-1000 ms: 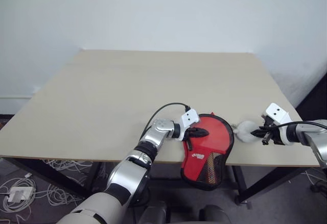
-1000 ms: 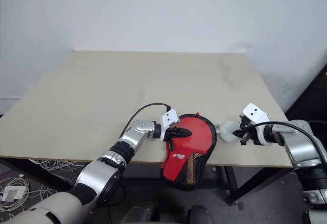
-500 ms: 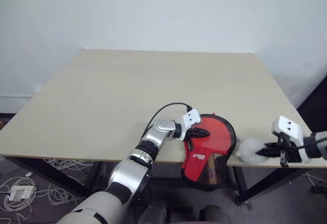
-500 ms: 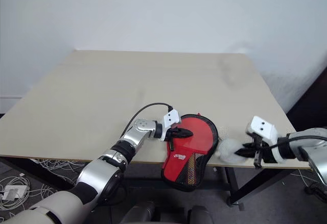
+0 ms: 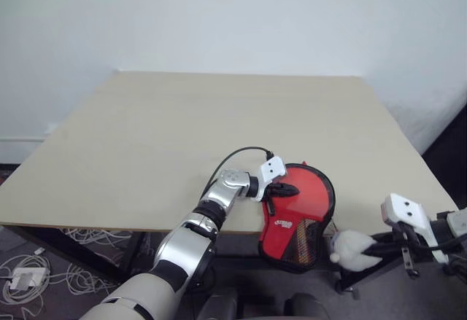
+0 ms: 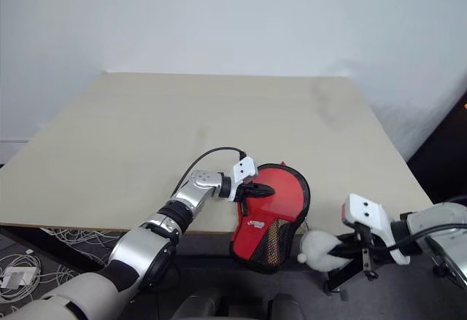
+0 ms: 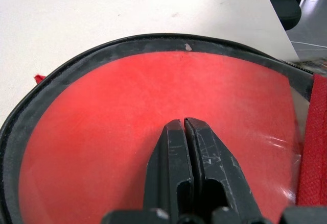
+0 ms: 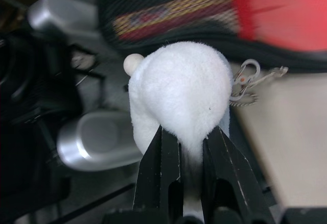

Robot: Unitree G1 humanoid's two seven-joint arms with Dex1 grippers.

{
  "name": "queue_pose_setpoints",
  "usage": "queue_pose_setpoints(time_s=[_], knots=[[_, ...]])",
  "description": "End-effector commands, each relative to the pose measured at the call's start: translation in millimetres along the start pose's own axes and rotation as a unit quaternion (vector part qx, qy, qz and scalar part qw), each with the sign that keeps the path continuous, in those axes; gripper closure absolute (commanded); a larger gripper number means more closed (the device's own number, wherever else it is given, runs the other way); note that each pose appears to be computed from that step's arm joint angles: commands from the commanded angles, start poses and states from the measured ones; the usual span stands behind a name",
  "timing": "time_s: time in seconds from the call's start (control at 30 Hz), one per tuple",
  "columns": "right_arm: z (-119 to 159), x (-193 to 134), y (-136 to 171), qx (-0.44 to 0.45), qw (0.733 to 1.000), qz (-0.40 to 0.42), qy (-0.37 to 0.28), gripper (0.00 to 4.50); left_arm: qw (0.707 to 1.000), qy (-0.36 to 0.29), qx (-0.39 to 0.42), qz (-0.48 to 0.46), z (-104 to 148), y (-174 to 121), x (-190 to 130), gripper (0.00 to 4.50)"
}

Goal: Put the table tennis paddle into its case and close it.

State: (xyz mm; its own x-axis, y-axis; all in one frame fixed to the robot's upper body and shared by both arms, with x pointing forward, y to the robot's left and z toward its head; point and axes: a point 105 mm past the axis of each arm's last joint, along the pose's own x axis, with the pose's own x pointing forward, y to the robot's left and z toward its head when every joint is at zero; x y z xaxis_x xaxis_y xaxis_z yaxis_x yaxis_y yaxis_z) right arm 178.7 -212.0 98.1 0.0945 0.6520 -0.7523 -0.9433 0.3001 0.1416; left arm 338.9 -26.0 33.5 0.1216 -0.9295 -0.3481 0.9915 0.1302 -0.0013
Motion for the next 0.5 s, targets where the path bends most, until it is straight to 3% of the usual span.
queue_pose_setpoints(time_s=[0.03, 0.5], knots=[[8.5, -1.2, 16.3, -0.030, 0.999, 0.034, -0.002, 4.46, 0.999, 0.040, -0.017, -0.014, -22.1, -7.4, -1.0, 4.50], [13.7, 9.2, 59.2, -0.071, 0.992, 0.103, -0.007, 4.46, 0.999, 0.044, -0.017, -0.015, -22.2, -6.5, -2.3, 4.50]])
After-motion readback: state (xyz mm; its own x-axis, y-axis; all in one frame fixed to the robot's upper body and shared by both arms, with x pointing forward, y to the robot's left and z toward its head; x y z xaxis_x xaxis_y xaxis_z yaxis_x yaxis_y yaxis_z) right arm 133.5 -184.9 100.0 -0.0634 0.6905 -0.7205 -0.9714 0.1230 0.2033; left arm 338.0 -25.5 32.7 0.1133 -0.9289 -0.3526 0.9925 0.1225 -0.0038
